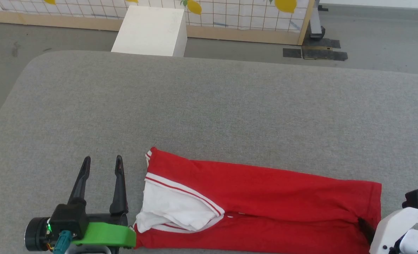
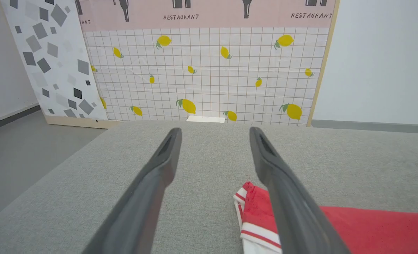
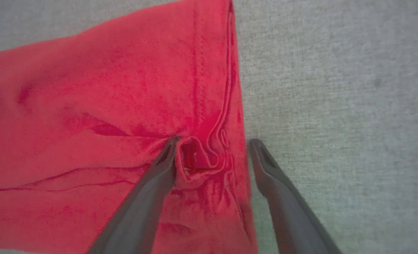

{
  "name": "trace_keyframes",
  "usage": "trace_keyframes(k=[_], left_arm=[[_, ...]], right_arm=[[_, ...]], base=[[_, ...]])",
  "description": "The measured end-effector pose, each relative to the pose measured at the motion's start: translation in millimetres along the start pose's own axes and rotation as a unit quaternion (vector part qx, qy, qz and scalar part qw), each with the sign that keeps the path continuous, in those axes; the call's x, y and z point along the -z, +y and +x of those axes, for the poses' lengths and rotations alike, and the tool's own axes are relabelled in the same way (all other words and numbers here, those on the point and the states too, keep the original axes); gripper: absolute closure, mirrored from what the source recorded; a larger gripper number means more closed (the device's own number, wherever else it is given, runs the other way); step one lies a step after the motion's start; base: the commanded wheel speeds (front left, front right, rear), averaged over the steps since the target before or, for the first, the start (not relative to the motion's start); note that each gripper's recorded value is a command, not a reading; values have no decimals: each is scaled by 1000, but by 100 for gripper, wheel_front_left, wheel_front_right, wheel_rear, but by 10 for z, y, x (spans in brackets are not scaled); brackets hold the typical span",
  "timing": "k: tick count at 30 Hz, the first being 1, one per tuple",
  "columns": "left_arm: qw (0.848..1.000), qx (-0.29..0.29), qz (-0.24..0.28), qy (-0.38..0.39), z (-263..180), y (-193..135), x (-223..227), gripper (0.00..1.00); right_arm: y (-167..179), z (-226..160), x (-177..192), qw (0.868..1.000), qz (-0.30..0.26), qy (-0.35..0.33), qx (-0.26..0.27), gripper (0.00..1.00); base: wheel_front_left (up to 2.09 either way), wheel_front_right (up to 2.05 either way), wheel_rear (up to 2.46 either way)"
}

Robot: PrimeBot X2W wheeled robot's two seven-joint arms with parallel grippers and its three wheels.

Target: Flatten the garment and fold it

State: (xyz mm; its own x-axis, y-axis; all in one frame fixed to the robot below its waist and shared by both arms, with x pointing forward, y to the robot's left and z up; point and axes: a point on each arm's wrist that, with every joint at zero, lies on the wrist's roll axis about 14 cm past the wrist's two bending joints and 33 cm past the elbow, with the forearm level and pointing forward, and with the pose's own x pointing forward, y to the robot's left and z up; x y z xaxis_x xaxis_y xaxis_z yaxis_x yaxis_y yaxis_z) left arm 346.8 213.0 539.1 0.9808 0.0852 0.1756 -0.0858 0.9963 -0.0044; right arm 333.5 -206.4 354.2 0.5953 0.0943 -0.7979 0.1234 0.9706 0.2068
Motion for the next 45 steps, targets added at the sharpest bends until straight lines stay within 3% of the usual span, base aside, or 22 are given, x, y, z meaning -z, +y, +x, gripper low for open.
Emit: trace_keyframes(k=[2, 3, 4, 5, 11, 17, 22, 27, 30, 37, 41, 42, 45], left_arm=[[1000, -3, 0, 4, -3, 21, 22, 0], [1000, -3, 0, 6, -6, 29, 38, 0], [1000, -5, 0, 8, -8, 37, 52, 0], [1000, -5, -1, 11, -12, 45, 68, 0], [1000, 0, -3, 13, -24, 34, 85, 0], [1000, 12, -10, 12, -30, -35, 84, 0], [999, 24, -15, 14, -29, -100, 97, 0], [999, 30, -18, 18, -31, -138, 123, 0], [999, 31, -19, 19, -38, -145, 132, 0], [999, 33, -23, 16, -71, -150, 109, 0], [999, 36, -25, 14, -122, -167, 86, 0], [999, 37, -26, 9, -154, -166, 55, 0], [999, 34, -27, 6, -191, -147, 30, 0]], right_arm=[[30, 28, 13, 1000, -3, 7, -7, 0], [41, 39, 18, 1000, -3, 10, -11, 53], [49, 46, 21, 1000, -6, 12, -13, 96], [55, 52, 20, 1000, -8, 12, -15, 100], [172, 50, -41, 999, 3, -17, -29, 100], [10, -57, -193, 998, -9, -66, 5, 100], [-375, -196, -358, 993, -26, -96, 57, 100], [-970, -360, -444, 985, -45, -97, 136, 100], [-1121, -395, -429, 983, -42, -95, 154, 100], [-788, -368, -473, 988, -37, -107, 102, 100], [-435, -419, -473, 991, -55, -107, 52, 100], [-180, -464, -395, 993, -72, -95, 14, 100], [153, -496, -319, 993, -83, -79, -36, 100]], base=[[0, 0, 0], [0, 0, 0], [0, 0, 0], [0, 0, 0], [0, 0, 0], [0, 0, 0], [0, 0, 0], [0, 0, 0], [0, 0, 0], [0, 0, 0], [0, 0, 0], [0, 0, 0], [0, 0, 0]])
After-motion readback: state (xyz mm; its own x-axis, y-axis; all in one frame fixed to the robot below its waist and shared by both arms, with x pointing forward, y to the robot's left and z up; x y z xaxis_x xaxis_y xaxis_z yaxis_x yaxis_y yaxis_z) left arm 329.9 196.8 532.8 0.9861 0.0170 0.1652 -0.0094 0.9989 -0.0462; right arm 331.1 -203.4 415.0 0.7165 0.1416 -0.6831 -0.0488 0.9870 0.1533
